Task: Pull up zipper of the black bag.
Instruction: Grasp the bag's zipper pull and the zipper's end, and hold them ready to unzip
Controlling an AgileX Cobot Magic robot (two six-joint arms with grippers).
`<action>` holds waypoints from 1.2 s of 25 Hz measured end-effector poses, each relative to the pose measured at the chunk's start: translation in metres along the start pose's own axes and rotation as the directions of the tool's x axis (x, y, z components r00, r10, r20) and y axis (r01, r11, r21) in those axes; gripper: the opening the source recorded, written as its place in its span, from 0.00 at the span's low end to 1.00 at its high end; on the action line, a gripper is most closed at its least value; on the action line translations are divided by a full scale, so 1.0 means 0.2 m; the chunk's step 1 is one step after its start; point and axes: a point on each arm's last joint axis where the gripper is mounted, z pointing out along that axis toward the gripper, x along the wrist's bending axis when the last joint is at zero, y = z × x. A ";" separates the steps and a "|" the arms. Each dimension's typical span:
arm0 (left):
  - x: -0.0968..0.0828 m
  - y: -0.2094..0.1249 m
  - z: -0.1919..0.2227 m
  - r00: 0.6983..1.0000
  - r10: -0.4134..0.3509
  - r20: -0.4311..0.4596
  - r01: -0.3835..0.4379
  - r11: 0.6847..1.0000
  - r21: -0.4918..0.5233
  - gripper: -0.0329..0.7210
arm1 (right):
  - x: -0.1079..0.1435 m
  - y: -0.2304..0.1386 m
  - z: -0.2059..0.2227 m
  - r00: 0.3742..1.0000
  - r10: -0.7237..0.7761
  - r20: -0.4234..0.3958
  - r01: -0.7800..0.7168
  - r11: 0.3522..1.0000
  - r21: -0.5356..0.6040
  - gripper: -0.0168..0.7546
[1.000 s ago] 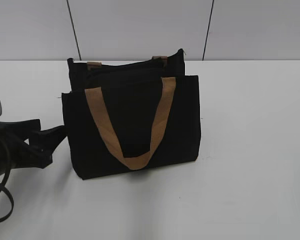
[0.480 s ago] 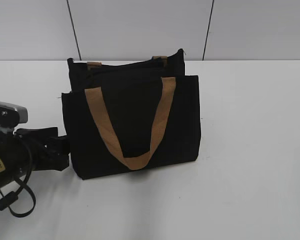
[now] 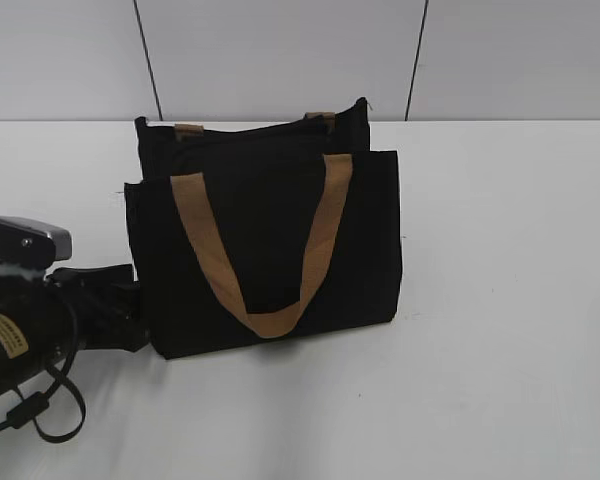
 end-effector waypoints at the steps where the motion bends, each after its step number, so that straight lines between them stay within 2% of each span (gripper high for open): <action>1: 0.00 0.00 0.01 1.000 0.001 0.004 -0.001 1.000 -0.002 0.56 | 0.00 0.00 0.00 1.000 0.000 0.000 0.000 1.000 0.000 0.72; 21: 0.02 0.03 0.06 0.999 0.018 0.033 -0.016 0.999 -0.039 0.52 | 0.00 0.00 0.00 1.000 0.000 0.000 0.000 1.000 0.000 0.72; 30: 0.03 0.09 0.11 0.994 0.028 0.110 -0.018 0.996 -0.088 0.45 | 0.00 0.00 0.00 1.000 0.000 0.000 0.000 1.000 0.000 0.72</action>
